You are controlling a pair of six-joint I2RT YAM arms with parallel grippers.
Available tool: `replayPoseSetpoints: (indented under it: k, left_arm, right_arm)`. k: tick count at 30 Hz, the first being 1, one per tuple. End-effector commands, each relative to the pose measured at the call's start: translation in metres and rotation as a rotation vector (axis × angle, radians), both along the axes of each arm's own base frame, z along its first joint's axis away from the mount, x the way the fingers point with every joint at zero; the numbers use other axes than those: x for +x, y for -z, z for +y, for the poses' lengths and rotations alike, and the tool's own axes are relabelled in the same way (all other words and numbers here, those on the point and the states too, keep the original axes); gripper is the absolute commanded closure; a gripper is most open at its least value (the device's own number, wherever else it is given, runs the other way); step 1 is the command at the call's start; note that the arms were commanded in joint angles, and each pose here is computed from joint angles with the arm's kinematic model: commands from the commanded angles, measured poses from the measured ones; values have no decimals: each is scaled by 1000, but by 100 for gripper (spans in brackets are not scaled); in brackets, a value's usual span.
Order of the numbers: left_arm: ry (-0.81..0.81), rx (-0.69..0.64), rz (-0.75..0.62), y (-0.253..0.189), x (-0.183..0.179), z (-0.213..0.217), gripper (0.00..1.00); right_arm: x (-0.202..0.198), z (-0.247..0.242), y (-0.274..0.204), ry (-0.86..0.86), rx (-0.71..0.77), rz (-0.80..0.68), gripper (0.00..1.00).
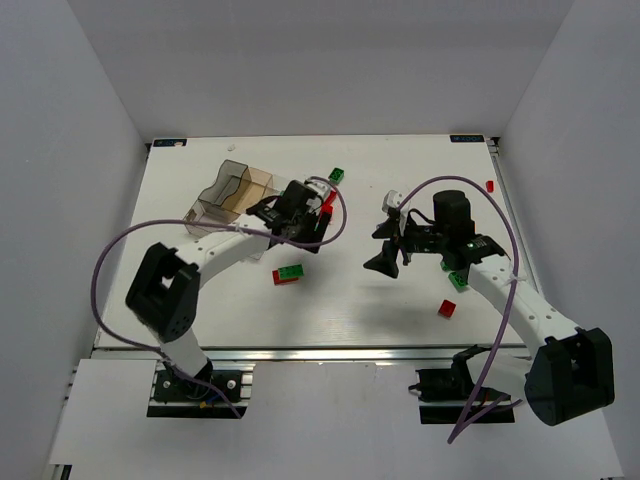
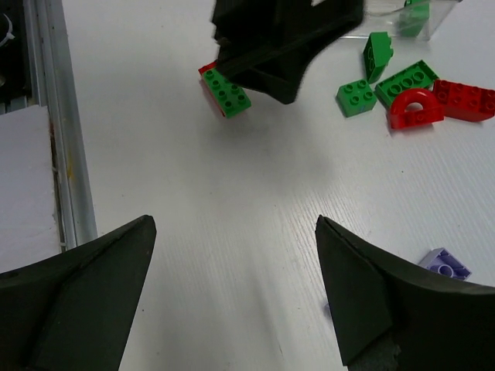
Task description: Sort the legos into containers by color
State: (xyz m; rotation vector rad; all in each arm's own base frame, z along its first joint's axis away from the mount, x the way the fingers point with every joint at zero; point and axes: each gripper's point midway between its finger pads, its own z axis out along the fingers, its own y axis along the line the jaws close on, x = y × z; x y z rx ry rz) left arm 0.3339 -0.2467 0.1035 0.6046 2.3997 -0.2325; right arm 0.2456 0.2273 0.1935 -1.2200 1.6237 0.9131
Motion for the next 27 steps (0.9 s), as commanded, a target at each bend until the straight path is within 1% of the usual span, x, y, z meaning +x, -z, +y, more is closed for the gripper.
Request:
replayPoseSetpoints:
  k: [1, 2, 3, 5, 10, 15, 17, 19, 22, 23, 26, 27]
  left_arm:
    - [-141, 51, -38, -2, 31, -2, 20]
    - [-161, 56, -28, 3, 36, -5, 19]
    - [-165, 85, 8, 21, 38, -7, 18]
    - [-177, 77, -2, 20, 50, -19, 17]
    - [-221, 123, 26, 48, 67, -27, 14]
    - [-260, 132, 9, 55, 82, -27, 14]
    - [-265, 130, 13, 60, 83, -28, 16]
    - [-276, 125, 13, 61, 87, -26, 18]
    - [-287, 115, 20, 65, 90, -25, 27]
    - [-288, 116, 23, 67, 90, -25, 33]
    - [-291, 116, 25, 69, 90, -25, 44]
    - [-292, 115, 26, 69, 90, -25, 50]
  right_arm:
    - [9, -3, -4, 38, 13, -26, 11]
    - [9, -3, -6, 44, 13, -30, 11]
    - [10, -4, -6, 48, 12, -33, 11]
    - [8, -4, -9, 47, 17, -43, 11]
    - [4, -6, -12, 43, 26, -66, 11]
    - [2, -8, -19, 50, 34, -109, 11]
    - [2, -9, -20, 53, 34, -117, 11]
    - [3, -10, -18, 57, 28, -115, 11]
    - [4, -10, -18, 58, 27, -117, 11]
    - [4, -10, -18, 58, 27, -118, 11]
    - [4, -11, -17, 62, 24, -117, 11]
    - [5, -11, -17, 64, 23, -117, 11]
